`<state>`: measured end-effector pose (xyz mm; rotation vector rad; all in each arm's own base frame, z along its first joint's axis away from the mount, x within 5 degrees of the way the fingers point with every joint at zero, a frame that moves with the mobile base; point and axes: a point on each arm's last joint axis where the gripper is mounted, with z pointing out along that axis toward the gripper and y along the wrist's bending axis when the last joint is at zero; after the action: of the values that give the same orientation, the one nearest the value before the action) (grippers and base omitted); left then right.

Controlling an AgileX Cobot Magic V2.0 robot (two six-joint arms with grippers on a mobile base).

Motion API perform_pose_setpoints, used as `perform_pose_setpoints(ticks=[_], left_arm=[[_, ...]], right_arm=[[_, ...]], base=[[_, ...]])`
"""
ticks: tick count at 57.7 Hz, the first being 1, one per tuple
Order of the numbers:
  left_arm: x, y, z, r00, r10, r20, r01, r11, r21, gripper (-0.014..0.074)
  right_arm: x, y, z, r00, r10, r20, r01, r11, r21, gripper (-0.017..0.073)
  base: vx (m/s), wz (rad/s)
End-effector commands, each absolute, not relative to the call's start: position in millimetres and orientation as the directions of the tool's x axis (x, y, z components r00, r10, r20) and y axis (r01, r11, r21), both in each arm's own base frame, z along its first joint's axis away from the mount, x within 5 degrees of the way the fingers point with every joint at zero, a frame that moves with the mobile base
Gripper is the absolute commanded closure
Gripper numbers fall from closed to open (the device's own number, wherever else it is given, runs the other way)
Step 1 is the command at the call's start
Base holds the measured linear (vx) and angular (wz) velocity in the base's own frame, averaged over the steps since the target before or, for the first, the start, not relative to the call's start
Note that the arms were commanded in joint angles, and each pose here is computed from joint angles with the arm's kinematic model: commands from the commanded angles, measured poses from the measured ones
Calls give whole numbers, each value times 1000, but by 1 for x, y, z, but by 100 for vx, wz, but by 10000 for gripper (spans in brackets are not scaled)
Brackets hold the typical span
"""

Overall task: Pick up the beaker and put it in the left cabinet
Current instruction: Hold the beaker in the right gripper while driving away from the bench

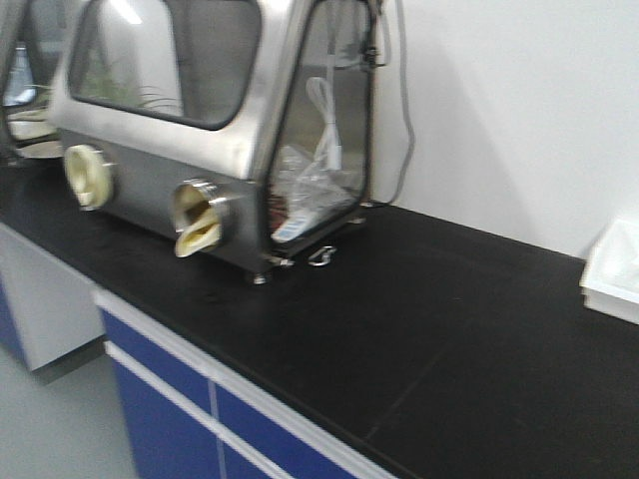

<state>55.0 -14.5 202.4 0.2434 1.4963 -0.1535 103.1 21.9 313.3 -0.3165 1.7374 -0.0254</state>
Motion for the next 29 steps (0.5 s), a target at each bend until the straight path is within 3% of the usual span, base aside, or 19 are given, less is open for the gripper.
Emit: perform_pose_setpoints(ticks=[1, 29], left_arm=[[54, -14, 205, 151, 16, -988, 248, 967, 54, 592], [54, -14, 205, 151, 16, -988, 248, 967, 54, 592]], right_arm=[[104, 25, 327, -78, -239, -968, -213, 952, -218, 562], [104, 25, 327, -78, -239, -968, -213, 952, -218, 562]], base=[[-10, 53], [-7, 70]])
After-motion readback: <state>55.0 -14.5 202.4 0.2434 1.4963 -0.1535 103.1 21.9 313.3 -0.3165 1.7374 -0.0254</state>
